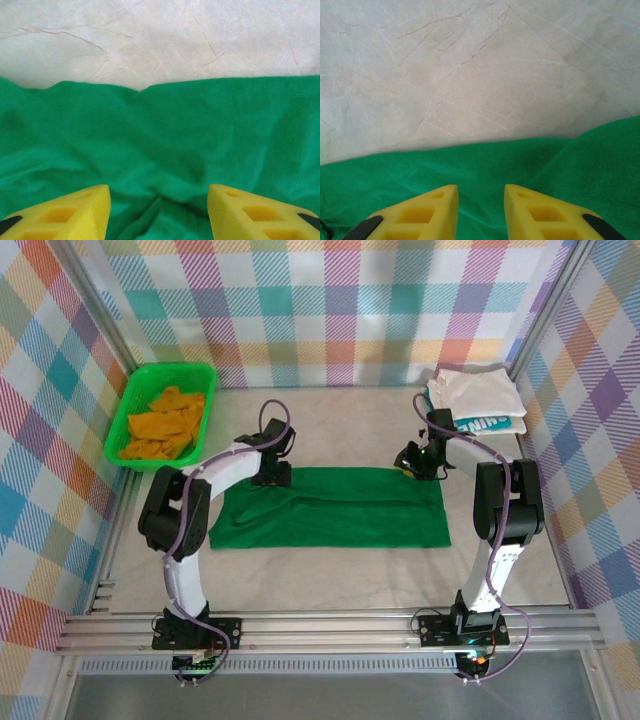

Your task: Fold and stack the t-shirts

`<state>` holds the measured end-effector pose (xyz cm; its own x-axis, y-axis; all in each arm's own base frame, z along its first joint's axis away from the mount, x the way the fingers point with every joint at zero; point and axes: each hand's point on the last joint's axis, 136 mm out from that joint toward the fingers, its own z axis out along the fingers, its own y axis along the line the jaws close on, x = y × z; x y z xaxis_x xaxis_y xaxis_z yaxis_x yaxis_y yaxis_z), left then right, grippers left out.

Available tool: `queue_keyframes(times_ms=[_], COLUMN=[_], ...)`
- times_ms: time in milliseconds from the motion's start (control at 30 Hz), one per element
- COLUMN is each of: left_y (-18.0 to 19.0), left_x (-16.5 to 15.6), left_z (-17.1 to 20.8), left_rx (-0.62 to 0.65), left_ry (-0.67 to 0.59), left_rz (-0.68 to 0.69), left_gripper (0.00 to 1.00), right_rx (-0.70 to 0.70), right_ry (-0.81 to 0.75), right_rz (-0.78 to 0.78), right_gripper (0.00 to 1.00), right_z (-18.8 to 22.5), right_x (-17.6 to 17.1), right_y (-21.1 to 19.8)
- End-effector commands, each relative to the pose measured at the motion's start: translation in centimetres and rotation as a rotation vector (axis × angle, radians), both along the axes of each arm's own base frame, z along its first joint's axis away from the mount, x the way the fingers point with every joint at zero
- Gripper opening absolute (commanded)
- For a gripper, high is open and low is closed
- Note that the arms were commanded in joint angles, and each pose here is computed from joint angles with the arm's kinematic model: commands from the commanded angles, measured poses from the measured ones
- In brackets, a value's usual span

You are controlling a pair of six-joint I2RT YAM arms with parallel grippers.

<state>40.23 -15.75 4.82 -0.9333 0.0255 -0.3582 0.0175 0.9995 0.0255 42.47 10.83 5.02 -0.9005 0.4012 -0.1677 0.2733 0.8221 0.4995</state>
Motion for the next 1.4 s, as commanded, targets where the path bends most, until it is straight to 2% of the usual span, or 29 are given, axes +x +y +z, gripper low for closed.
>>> queue_keyframes(times_ms=[0,267,333,633,933,967,1000,1033,1167,1200,1233,1267,1333,1367], left_y=[-0.8,-0.4,-0.2,0.7,-0.2,-0.3,-0.3,-0.2,-0.2,-0.2,0.0,0.2,1.2,1.8], left_x=[0.4,-1.1,-1.4,-3.0,-5.1,-5.1,-5.1,-5.0,-4.7,-4.7,-4.7,-4.8,-5.2,-5.4], left_z=[-0.8,-0.5,0.2,3.0,2.5,2.5,2.7,3.0,5.1,5.6,6.0,6.1,5.8,5.4], left_rx=[-0.033,-0.015,-0.015,-0.031,-0.012,-0.009,-0.007,-0.004,-0.018,-0.024,-0.021,-0.018,-0.003,0.0], left_ry=[0.024,0.02,0.011,-0.063,-0.018,-0.018,-0.024,-0.034,-0.083,-0.095,-0.101,-0.1,-0.078,-0.06], left_rz=[-0.003,0.016,0.025,0.082,0.063,0.063,0.063,0.063,0.058,0.056,0.059,0.061,0.08,0.095], left_gripper=[0.44,0.04,0.0,0.0,0.0,0.04,0.16,0.2,0.3,0.36,0.38,0.38,0.48,0.49], right_rx=[0.023,0.02,0.02,0.017,0.004,0.005,0.004,0.003,0.008,0.006,0.002,0.001,0.003,0.007], right_ry=[-0.018,-0.023,-0.025,-0.018,-0.012,-0.012,-0.006,-0.002,-0.002,-0.005,-0.008,-0.011,-0.014,-0.015], right_rz=[0.006,0.008,0.007,0.006,0.001,0.001,0.0,0.0,0.001,0.001,0.0,0.001,0.002,0.003], right_gripper=[0.31,0.32,0.32,0.32,0.32,0.32,0.32,0.32,0.32,0.32,0.32,0.32,0.32,0.32], right_z=[0.9,1.1,1.2,0.8,0.4,0.3,0.1,0.0,0.1,0.2,0.3,0.4,0.6,0.7], right_x=[0.6,1.0,1.2,1.0,1.2,1.2,1.2,1.2,1.3,1.3,1.3,1.3,1.2,1.3], right_y=[0.6,0.6,0.6,0.5,0.4,0.4,0.4,0.3,0.5,0.4,0.3,0.3,0.4,0.4])
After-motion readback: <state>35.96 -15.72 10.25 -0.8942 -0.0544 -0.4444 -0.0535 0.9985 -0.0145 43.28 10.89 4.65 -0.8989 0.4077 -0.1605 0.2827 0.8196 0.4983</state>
